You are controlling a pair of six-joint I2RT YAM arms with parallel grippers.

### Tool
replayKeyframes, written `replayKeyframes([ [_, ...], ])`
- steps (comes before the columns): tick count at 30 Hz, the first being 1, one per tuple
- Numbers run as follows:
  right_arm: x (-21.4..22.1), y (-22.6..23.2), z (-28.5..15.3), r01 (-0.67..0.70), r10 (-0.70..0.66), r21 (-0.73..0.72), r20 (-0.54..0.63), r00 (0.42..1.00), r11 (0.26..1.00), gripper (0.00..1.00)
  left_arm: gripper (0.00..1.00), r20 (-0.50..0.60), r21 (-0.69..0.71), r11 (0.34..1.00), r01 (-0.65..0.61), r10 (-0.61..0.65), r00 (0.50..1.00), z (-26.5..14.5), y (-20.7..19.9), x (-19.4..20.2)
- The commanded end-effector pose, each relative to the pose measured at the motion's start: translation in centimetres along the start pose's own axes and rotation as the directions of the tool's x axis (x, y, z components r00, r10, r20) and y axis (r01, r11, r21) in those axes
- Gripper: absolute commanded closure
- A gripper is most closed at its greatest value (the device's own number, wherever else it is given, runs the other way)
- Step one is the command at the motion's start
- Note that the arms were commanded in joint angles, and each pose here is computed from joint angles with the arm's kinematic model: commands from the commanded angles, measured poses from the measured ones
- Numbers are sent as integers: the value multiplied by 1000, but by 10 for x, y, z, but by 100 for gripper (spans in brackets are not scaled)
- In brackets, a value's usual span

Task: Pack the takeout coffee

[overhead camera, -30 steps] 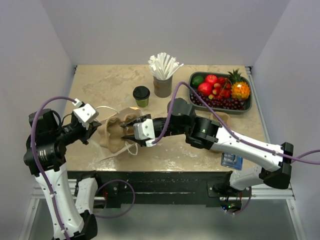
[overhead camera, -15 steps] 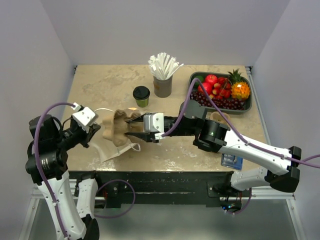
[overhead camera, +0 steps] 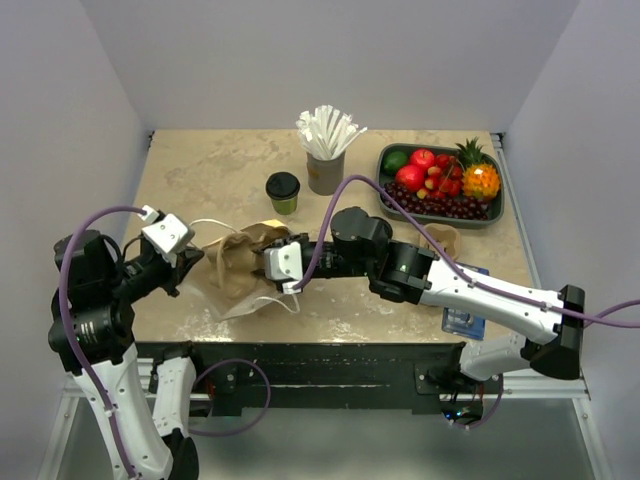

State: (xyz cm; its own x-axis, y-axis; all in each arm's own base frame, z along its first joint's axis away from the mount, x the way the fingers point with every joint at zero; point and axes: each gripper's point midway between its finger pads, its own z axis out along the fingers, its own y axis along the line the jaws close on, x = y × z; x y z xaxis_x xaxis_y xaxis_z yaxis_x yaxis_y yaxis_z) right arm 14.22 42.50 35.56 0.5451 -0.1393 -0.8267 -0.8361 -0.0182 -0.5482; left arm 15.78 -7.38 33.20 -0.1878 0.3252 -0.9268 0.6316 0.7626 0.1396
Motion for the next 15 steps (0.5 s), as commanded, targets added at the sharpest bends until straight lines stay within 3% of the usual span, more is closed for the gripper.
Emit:
replayKeyframes([
  [1, 9, 6, -1, 110, -113, -63, -40, 993, 992, 100, 100, 65, 20, 1000, -11, 9, 998, -2, -2, -22],
  [7, 34, 24, 6, 215, -248, -248, -111, 962, 945, 100, 100, 74, 53, 999, 9, -13, 997, 2, -4, -23],
  [15, 52, 24, 9, 316, -415, -376, -219, 883, 871, 100, 100, 76, 114, 992, 63, -72, 995, 6, -15, -16],
])
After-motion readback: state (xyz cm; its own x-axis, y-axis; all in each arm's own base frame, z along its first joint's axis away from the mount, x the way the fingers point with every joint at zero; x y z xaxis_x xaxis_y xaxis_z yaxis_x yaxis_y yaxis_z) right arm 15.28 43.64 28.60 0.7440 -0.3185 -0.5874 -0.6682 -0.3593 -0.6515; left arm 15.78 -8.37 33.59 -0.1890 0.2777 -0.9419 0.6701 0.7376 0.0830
